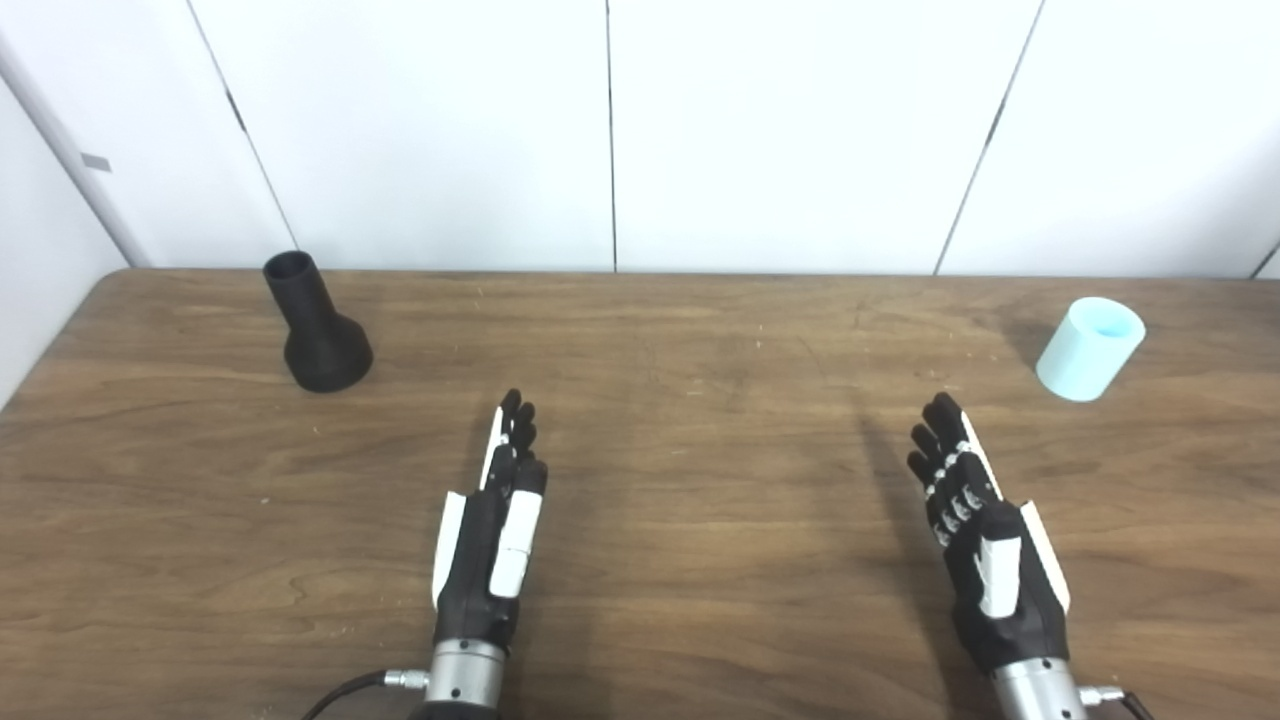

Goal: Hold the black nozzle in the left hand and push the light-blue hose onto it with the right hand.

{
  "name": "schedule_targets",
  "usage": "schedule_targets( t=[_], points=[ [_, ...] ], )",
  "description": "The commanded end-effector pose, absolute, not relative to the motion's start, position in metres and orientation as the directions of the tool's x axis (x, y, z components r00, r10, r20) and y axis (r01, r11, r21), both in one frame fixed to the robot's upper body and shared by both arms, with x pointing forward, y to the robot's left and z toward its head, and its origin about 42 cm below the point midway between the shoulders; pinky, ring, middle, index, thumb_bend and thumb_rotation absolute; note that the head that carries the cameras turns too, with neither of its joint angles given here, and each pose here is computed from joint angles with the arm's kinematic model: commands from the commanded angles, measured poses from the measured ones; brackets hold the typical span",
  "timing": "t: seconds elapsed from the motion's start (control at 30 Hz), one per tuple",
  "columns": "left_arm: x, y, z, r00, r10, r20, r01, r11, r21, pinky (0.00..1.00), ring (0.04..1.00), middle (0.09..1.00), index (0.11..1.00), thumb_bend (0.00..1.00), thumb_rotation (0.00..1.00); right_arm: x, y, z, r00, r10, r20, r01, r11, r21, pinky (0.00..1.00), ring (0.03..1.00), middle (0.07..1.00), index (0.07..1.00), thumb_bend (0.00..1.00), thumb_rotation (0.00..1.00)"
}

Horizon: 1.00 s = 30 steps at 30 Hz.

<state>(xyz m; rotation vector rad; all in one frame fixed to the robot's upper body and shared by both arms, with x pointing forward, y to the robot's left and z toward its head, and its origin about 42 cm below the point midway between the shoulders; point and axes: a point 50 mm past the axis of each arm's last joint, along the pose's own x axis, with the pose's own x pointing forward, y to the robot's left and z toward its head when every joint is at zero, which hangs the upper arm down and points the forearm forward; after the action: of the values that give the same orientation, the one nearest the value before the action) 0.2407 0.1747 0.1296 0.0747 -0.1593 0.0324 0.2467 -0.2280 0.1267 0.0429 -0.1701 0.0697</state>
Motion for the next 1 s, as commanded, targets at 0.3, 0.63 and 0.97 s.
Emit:
schedule_targets(
  t=[0.3, 0.63, 0.97],
  points=[
    [0.227, 0.176, 0.121, 0.987, 0.043, 0.157, -0.056, 0.995, 0.081, 1.00, 1.000, 1.000, 1.000, 0.78, 1.00, 0.243, -0.228, 0.114, 0.988, 0.050, 0.147, -0.060, 0.996, 0.066, 0.98, 1.000, 1.000, 0.996, 0.74, 1.00],
    [0.227, 0.175, 0.120, 0.986, 0.048, 0.159, -0.061, 0.995, 0.077, 1.00, 1.000, 1.000, 1.000, 0.78, 1.00, 0.241, -0.229, 0.115, 0.987, 0.052, 0.152, -0.063, 0.996, 0.066, 0.98, 1.000, 1.000, 0.993, 0.74, 1.00],
    [0.227, 0.174, 0.118, 0.984, 0.056, 0.170, -0.070, 0.995, 0.077, 1.00, 1.000, 1.000, 1.000, 0.78, 1.00, 0.240, -0.235, 0.105, 0.985, 0.062, 0.158, -0.072, 0.995, 0.061, 0.97, 1.000, 1.000, 0.996, 0.75, 1.00]
  ],
)
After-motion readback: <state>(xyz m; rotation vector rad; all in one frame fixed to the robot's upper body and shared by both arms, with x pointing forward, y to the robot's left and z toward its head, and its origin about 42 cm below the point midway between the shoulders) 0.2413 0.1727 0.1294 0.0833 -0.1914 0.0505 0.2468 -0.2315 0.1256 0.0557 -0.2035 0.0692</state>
